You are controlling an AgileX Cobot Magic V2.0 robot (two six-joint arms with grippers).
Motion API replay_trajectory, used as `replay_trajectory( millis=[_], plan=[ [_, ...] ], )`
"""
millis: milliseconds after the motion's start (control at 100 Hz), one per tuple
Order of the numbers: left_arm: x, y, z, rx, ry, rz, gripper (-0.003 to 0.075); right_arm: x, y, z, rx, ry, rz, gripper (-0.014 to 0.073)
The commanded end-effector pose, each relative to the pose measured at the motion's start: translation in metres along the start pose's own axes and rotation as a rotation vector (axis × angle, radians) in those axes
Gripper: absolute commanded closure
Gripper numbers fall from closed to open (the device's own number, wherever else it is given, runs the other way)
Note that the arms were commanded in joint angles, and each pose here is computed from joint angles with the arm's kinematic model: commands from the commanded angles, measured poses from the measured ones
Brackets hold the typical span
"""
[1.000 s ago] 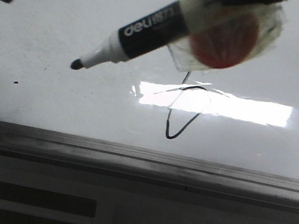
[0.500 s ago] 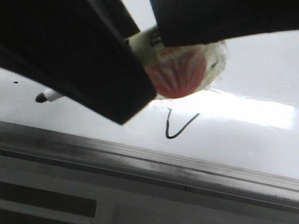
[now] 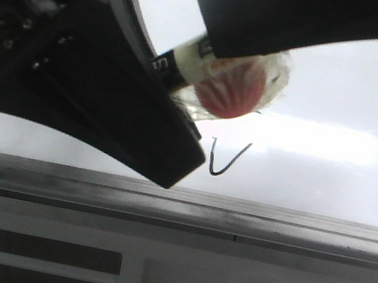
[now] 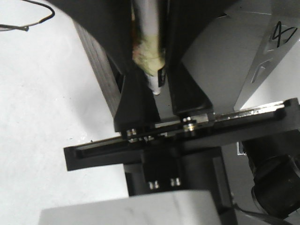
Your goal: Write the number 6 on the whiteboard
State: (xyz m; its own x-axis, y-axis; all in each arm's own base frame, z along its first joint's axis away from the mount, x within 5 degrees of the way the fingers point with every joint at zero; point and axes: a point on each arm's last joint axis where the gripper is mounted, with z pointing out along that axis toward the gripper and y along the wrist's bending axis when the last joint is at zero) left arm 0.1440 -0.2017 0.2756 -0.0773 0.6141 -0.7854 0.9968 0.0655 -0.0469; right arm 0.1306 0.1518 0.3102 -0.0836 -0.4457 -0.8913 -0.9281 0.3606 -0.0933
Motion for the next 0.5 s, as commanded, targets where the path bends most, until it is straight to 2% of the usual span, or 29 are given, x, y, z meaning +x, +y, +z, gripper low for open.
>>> replay_trajectory(
  millis=[0,230,300,390,490],
  plan=[
    [-0.0169,0.0019,-0.0076,-0.045,-0.094,-0.035,0.0738,-0.0131,0.0006,-0.0048,-0.012,-0.051,0.013,0.065],
    [-0.0167,0.0009,-0.0076,-0.033,-0.092,-0.034,0.0739,-0.0124,0.0019,-0.0044,-0.028,-0.045,0.013,0.0648],
    [-0.0166,0.0003,-0.0075,-0.027,-0.09,-0.034,0.0739,-0.0124,0.0019,-0.0044,-0.028,-0.045,0.013,0.0617],
    [-0.0163,-0.0011,-0.0075,-0.012,-0.087,-0.033,0.0739,-0.0126,0.0009,-0.0044,-0.018,-0.047,0.012,0.0467],
    [-0.0156,-0.0028,-0.0077,0.01,-0.081,-0.032,0.0739,-0.0145,-0.0031,-0.0057,0.032,-0.066,0.009,0.0209]
  ],
)
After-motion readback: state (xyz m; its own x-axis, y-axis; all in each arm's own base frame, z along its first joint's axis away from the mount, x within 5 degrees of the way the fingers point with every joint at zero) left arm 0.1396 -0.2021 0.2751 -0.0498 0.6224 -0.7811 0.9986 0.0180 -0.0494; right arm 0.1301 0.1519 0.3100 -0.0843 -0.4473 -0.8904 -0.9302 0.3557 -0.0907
